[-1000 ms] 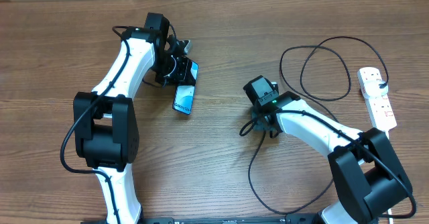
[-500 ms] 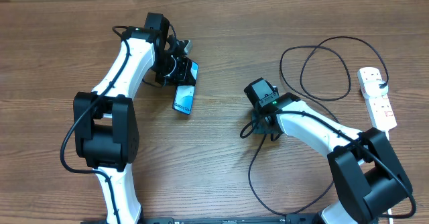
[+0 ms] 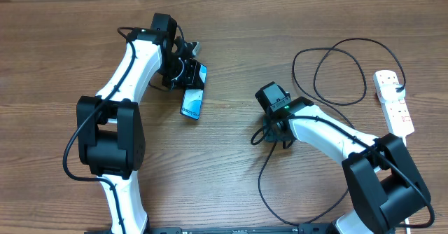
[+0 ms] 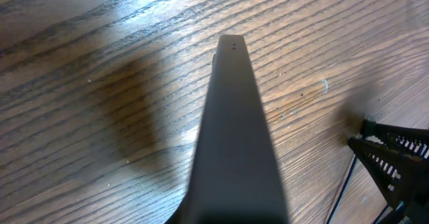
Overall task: Plug charger to phone and switch on socket
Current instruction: 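Close the right gripper on the USB-C plug and lift it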
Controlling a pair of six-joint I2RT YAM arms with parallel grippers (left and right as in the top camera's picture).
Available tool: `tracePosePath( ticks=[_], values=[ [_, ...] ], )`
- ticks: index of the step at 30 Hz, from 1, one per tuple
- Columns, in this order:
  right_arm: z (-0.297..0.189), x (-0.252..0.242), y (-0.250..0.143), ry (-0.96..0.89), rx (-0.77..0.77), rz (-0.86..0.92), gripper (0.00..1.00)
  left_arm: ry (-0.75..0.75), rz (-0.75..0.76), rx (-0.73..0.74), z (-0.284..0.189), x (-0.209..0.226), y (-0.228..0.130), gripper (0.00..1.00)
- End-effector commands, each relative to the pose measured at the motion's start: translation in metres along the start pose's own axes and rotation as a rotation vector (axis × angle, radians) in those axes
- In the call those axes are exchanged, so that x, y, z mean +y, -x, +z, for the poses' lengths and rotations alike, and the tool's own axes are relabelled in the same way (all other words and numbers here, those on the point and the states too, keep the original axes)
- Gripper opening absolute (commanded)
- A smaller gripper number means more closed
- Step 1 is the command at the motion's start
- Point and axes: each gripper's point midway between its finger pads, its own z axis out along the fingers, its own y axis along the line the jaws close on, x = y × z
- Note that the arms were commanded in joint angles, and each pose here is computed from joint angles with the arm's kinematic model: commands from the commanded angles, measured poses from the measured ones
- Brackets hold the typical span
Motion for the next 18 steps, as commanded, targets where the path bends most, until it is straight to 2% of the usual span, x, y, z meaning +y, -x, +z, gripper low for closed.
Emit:
tracePosePath(
  ticks=[1, 5, 16, 18],
  values=[
    [0.0, 0.001, -0.007, 0.017, 0.028, 0.024, 0.37, -0.014, -0.006, -0.011, -0.005, -0.006, 0.0, 0.04],
    [0.0, 0.005, -0.006, 0.037, 0.027, 0.026, 0.28, -0.014, -0.006, -0.01, -0.005, -0.006, 0.0, 0.04],
    [0.018, -0.009, -0.008, 0.014, 0.077, 0.115, 0.27, -0.014, -0.006, -0.01, -0.005, -0.006, 0.0, 0.04],
    [0.02, -0.011, -0.007, 0.019, 0.084, 0.129, 0.23, -0.014, -0.006, -0.01, -0.005, -0.006, 0.0, 0.04]
  ],
)
